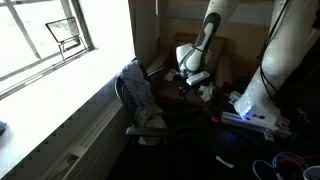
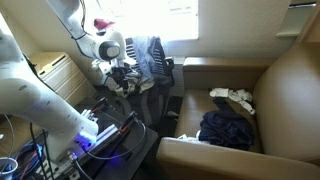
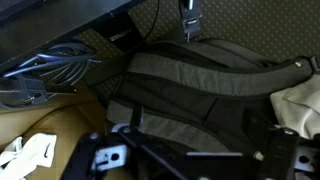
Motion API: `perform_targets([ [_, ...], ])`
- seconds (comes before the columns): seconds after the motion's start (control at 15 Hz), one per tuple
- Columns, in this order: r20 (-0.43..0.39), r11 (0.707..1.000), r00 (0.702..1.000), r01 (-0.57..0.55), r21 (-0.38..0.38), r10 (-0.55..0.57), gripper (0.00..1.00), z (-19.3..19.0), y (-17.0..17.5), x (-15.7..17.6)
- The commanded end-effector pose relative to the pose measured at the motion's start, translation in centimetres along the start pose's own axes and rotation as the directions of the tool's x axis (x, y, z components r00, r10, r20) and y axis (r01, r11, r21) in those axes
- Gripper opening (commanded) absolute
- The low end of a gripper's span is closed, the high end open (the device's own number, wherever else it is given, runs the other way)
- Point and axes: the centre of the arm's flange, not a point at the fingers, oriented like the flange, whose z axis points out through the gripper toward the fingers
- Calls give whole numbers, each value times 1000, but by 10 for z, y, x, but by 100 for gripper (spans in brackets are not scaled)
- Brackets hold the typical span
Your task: Put the bag on the sofa.
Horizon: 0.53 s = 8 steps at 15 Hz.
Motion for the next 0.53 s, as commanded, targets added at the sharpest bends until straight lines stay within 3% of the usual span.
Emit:
perform_targets([
  [0.0,111,987,983,152,-45,-147,100,16,17,25],
  [0.07,87,980,989,128,-149,-116,100,27,22,32],
  [0.27,-50,959,998,26,-281,-42,100,44,38,55],
  [0.33,-82,954,997,-25,-298,0,100,45,40,59],
  [0.4,-37,967,998,33,-254,-44,100,26,45,44],
  [0.47,-61,961,998,4,-276,-22,100,31,44,50],
])
